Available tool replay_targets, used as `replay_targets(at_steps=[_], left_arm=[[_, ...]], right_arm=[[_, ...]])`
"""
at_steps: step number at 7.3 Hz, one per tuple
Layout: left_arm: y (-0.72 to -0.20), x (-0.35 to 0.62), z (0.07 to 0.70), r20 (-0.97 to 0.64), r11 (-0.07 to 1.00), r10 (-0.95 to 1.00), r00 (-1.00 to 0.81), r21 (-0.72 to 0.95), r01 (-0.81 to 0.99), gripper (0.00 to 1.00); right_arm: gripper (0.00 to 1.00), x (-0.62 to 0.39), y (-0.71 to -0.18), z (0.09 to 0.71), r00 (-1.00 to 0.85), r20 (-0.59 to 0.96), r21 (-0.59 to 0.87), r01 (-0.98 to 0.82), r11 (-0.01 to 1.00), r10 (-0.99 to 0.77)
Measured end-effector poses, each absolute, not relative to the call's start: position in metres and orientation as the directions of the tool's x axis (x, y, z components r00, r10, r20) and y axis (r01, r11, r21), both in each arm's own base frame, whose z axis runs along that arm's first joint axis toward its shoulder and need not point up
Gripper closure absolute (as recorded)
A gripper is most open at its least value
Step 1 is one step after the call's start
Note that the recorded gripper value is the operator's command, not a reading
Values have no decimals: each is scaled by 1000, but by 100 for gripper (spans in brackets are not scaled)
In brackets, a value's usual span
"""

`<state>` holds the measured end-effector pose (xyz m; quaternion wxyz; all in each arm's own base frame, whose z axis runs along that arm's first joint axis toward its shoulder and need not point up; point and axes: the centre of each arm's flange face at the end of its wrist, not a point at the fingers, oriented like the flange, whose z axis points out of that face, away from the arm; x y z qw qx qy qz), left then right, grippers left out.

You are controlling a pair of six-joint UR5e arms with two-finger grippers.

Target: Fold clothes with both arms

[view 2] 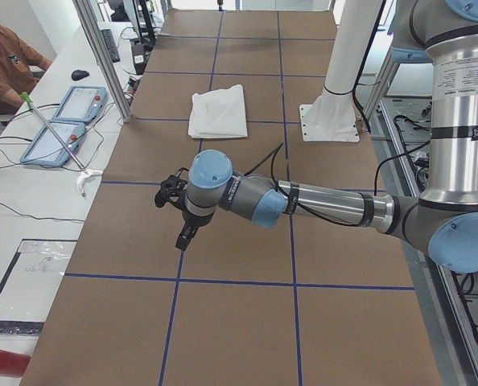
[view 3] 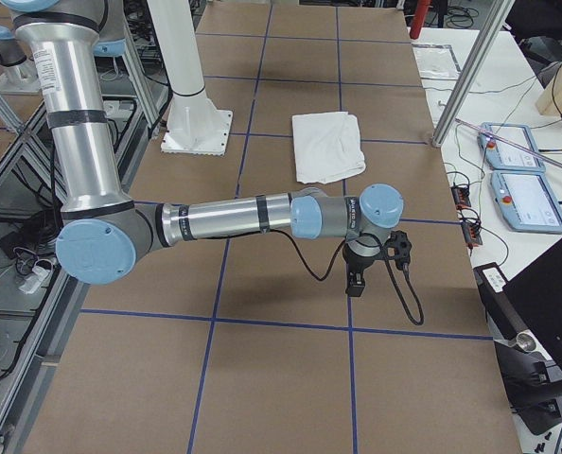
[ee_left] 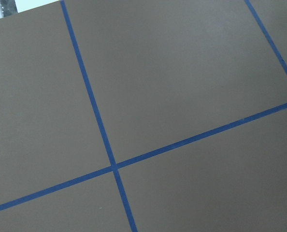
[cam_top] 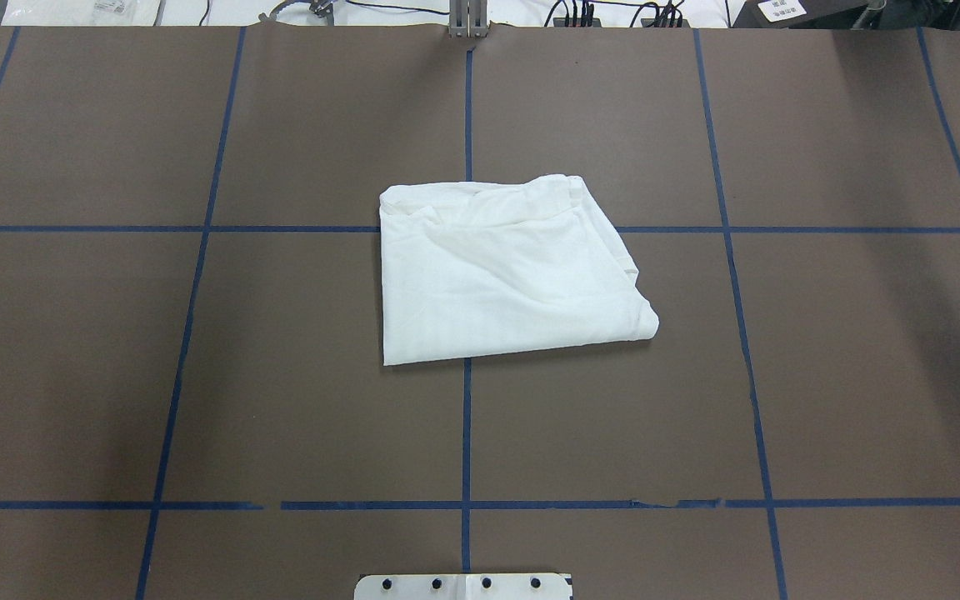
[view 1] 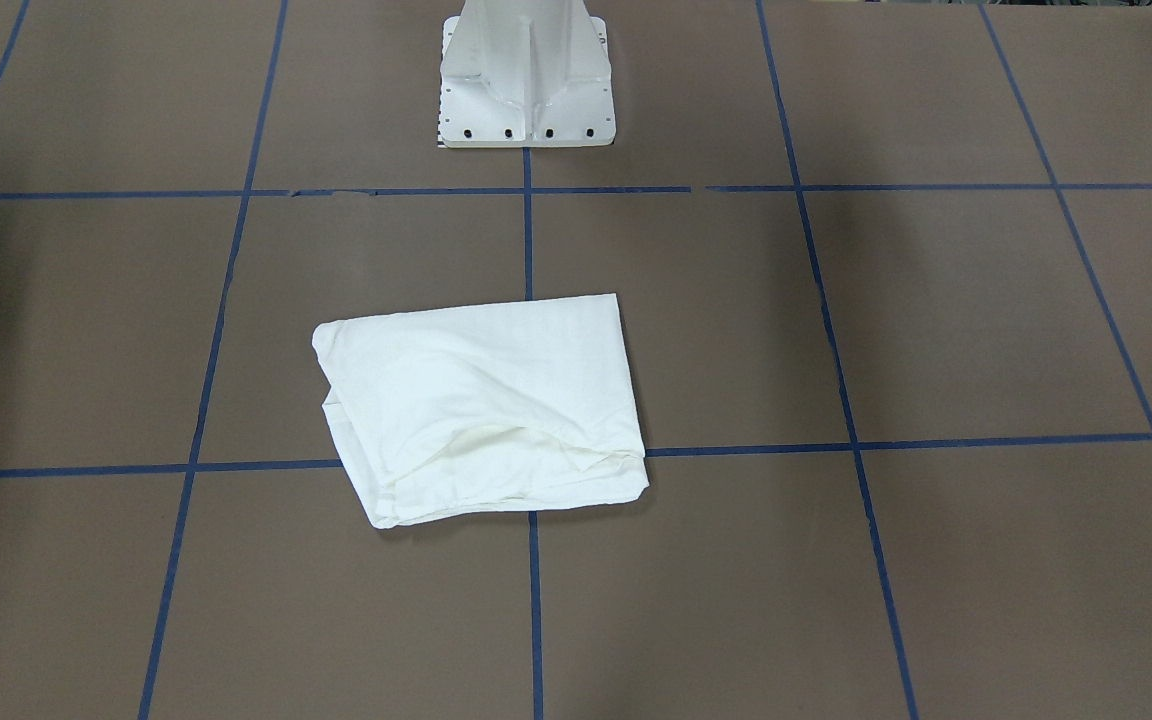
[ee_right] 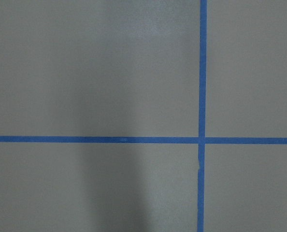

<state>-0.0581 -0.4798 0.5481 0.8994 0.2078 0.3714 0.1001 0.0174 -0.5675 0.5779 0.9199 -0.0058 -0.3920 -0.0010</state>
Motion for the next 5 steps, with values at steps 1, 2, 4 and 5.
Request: replay_targets(at_steps=[1, 2, 4, 5], left_arm=[[-479, -58, 540, -620, 888, 339, 708, 458, -24, 1], [-479, -57, 536, -626, 887, 343, 701, 460, -23, 1], [-480, -54, 533, -650, 885, 358, 671, 465, -22, 0], [-479, -54, 530, -653, 882, 364, 664, 470, -22, 1]], right_arm=[[0, 16, -571, 574, 693, 721, -2, 10, 1000, -6], [0, 16, -573, 573, 692, 721, 5, 15, 1000, -14], [0, 15, -575, 566, 688, 725, 20, 19, 1000, -27], [0, 15, -575, 565, 688, 725, 20, 17, 1000, -26]])
